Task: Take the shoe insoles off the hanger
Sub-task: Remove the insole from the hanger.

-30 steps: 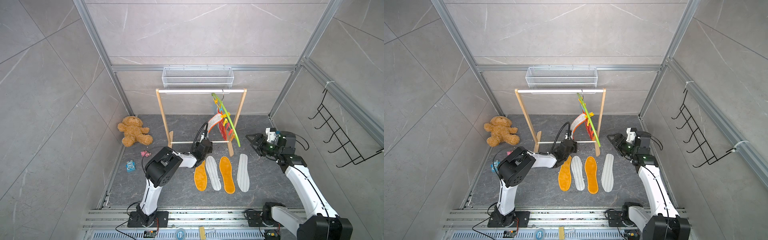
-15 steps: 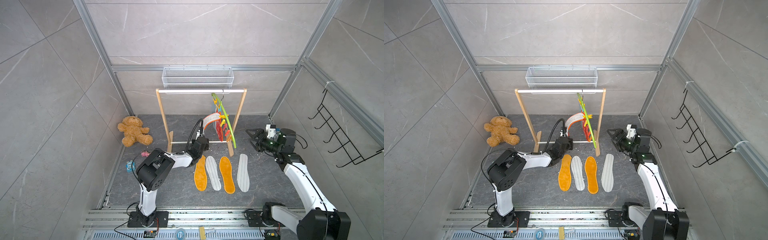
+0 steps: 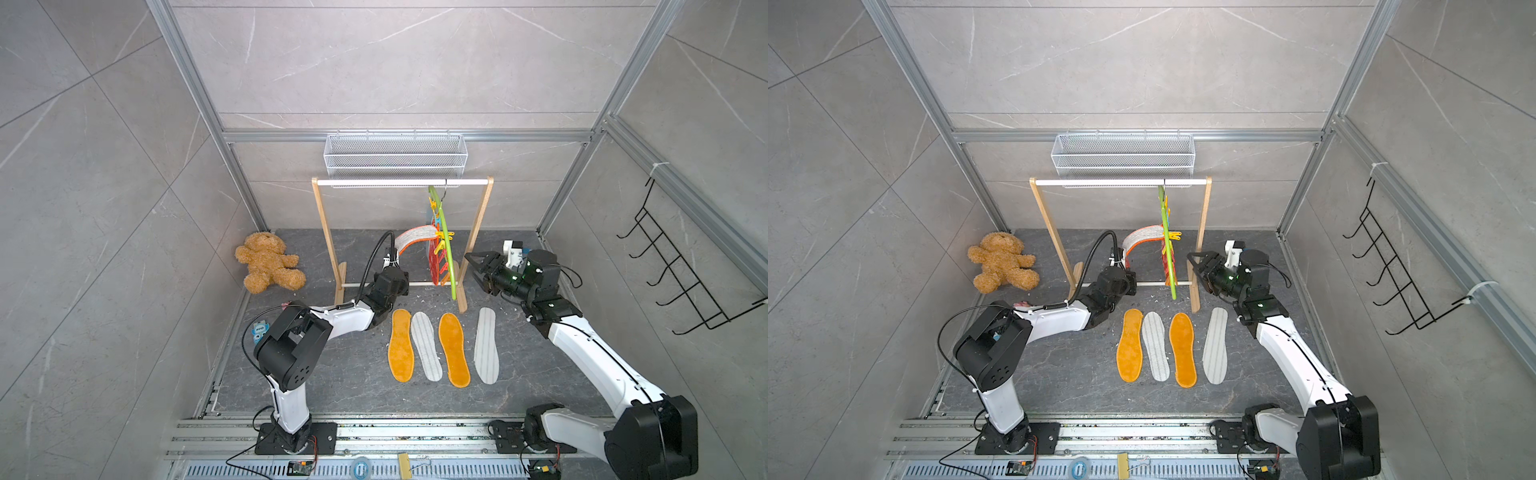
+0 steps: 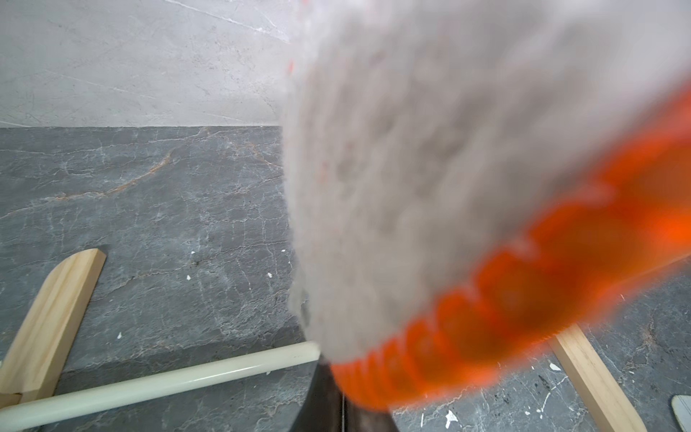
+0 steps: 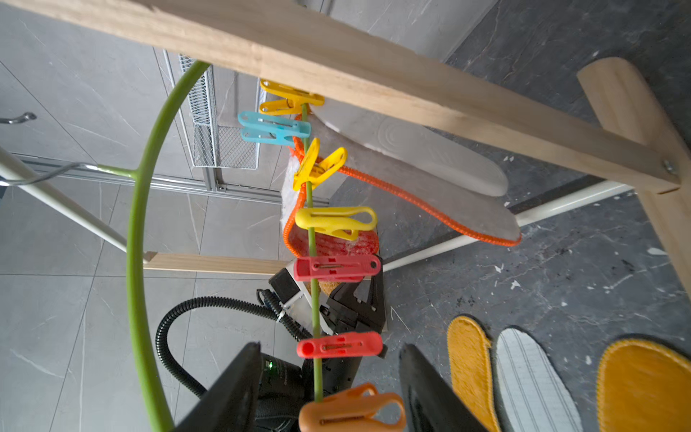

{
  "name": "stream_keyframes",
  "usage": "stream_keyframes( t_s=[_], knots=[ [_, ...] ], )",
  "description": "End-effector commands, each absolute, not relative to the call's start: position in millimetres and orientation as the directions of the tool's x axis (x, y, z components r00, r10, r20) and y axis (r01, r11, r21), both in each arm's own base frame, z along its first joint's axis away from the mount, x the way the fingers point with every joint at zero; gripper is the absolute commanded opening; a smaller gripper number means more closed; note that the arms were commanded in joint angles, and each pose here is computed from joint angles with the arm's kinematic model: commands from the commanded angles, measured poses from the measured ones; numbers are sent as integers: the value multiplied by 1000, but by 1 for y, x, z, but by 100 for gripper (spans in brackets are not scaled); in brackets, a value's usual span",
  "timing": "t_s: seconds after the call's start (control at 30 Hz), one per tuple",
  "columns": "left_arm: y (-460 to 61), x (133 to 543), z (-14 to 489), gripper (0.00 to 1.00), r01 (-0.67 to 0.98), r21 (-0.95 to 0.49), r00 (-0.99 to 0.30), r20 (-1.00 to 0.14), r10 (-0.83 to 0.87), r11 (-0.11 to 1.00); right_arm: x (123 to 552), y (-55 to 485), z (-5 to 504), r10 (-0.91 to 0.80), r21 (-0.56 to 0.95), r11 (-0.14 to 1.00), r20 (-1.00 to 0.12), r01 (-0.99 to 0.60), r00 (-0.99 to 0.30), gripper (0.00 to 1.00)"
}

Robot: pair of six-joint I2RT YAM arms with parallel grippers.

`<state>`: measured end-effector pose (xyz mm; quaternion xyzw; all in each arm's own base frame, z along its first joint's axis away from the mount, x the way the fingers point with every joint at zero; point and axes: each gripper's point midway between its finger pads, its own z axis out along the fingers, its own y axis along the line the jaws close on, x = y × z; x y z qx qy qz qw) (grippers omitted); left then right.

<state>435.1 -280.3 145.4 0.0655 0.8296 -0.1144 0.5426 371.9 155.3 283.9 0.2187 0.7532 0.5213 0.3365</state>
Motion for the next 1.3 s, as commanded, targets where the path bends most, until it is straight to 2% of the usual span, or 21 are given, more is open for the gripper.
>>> stream_keyframes(
  t_s=[0.0,0.4,0.77,1.13,1.27],
  knots=[
    [-272,436,167,0,250,-134,-383,-923,-29,959,387,158,307,717,934,353,-313,-63,-623,59],
    [-260,452,170,0,258,-154,-433,-901,-29,954,419,182,316,795,965,254,-249,-68,-553,69],
    [-259,457,173,0,260,-164,-438,-899,-35,952,439,188,317,863,980,188,-193,-59,-468,60],
    [-260,462,176,0,269,-178,-441,-897,-43,947,455,186,306,904,989,145,-140,-18,-404,59],
    [-261,462,177,0,274,-180,-441,-896,-43,945,461,189,304,910,991,131,-125,-11,-396,55]
  ],
)
